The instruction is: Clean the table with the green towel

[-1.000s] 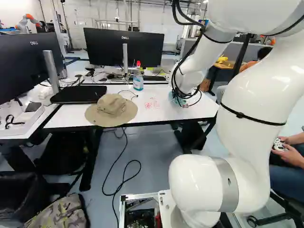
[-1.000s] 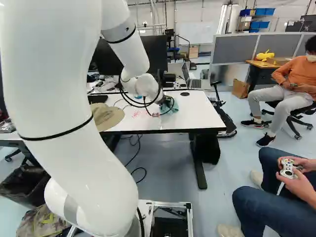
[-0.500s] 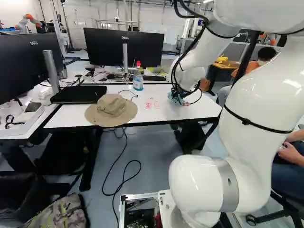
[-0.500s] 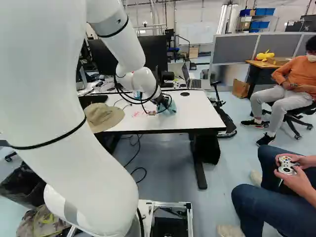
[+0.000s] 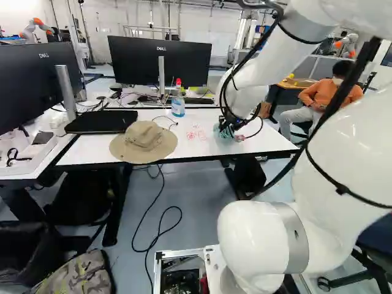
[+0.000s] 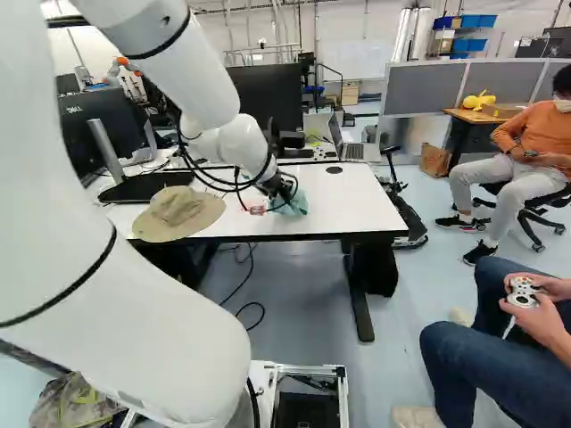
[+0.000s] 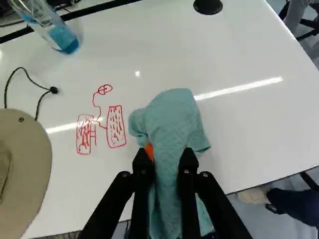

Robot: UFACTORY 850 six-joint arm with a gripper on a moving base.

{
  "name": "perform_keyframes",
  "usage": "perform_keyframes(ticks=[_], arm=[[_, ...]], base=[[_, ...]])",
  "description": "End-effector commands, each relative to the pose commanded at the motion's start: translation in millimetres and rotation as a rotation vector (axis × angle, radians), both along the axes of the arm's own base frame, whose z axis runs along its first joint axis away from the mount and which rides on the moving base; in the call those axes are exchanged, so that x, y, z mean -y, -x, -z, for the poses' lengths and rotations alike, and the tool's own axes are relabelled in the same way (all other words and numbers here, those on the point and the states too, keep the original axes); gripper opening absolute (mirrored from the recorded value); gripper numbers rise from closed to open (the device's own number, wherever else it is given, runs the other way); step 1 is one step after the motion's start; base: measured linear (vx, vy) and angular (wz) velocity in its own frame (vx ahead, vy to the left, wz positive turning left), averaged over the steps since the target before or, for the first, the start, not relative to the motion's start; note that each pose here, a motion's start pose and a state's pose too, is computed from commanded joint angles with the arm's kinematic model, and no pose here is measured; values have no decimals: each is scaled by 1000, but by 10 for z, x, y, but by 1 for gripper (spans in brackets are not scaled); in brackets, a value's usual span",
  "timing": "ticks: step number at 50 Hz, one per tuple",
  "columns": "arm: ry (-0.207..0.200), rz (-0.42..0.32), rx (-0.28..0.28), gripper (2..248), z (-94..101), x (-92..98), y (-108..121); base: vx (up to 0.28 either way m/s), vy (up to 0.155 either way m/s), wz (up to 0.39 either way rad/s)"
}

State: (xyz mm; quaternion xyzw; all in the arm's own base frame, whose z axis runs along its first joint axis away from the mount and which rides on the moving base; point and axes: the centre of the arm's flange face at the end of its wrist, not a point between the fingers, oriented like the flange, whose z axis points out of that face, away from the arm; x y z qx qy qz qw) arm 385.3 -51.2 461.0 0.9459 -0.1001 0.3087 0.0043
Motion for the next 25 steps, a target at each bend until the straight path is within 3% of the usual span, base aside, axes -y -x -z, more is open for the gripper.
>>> perform_keyframes(ticks=[6,25], arm=[[-4,-4,1,62,-56,-41,105],[0,-5,36,62,-188,-48,148]], base=[[0,0,0],[0,0,0]])
